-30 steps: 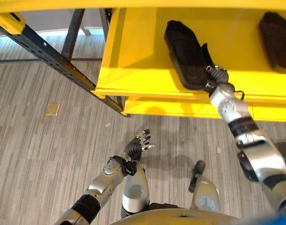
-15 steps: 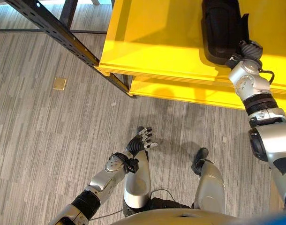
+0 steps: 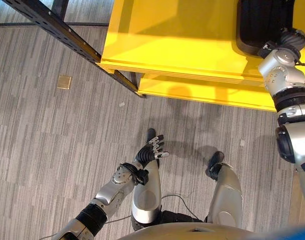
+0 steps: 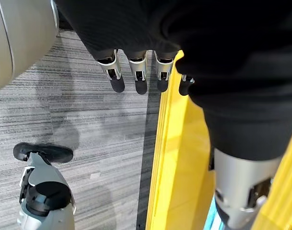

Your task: Move parts from the plastic box to the shelf.

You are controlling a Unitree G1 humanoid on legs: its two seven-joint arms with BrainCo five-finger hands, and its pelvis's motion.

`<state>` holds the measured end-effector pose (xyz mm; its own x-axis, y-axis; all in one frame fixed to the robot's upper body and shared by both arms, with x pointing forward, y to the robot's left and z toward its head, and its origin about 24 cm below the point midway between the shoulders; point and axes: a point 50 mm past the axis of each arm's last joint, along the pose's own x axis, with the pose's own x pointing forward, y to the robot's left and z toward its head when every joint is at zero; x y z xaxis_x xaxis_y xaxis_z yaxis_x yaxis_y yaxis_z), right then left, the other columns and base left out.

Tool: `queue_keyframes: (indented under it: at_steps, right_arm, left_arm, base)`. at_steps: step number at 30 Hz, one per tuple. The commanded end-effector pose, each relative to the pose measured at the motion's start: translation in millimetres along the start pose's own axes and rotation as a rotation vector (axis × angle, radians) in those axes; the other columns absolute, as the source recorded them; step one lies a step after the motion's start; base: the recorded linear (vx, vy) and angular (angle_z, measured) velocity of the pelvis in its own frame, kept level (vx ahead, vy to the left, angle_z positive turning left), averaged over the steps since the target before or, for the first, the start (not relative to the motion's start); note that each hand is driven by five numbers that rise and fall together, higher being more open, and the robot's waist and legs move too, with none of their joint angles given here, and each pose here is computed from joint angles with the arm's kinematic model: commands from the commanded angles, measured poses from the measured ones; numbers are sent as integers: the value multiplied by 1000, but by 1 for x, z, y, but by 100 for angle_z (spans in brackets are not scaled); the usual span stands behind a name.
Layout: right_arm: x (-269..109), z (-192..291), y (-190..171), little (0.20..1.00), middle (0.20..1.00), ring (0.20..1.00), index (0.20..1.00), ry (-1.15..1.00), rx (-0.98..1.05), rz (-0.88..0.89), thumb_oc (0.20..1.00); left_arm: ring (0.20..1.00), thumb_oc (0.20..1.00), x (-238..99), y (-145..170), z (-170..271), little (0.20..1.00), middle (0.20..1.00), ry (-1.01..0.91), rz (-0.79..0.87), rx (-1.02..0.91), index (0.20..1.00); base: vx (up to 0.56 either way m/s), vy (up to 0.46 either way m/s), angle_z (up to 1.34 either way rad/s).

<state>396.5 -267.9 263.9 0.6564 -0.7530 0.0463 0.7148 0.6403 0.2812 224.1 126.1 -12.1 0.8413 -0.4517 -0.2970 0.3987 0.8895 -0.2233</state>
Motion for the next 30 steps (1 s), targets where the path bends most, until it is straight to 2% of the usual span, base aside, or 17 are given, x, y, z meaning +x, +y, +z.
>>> queue_keyframes:
  at_steps: [1,7,16,24,30]
  right_arm:
    - [5,50,-2,200,200,200,200,-182,-13,-23,200]
    - [6,72,-3,200,200,200,200,-257,-32,-33,200]
    - [1,97,2,200,200,200,200,-347,-71,42,200]
    - [-2,100,6,200,200,200,200,-328,-25,38,200]
    - [-7,105,12,200,200,200,200,-306,94,51,200]
  left_arm:
    - [1000,1000,-9,-5,1,1000,1000,-21,-36,-14,1000]
    - [1000,1000,-14,-2,-4,1000,1000,-3,-24,-17,1000]
    - [1000,1000,-23,2,-11,1000,1000,12,-35,-34,1000]
    - [1000,1000,-28,6,-17,1000,1000,25,-31,-41,1000]
    - [1000,1000,-28,3,-19,1000,1000,23,-35,-63,1000]
  base:
    - [36,-14,2]
    - [24,-4,0]
    - [12,-3,0]
    - [14,-3,1]
    - [0,0,0]
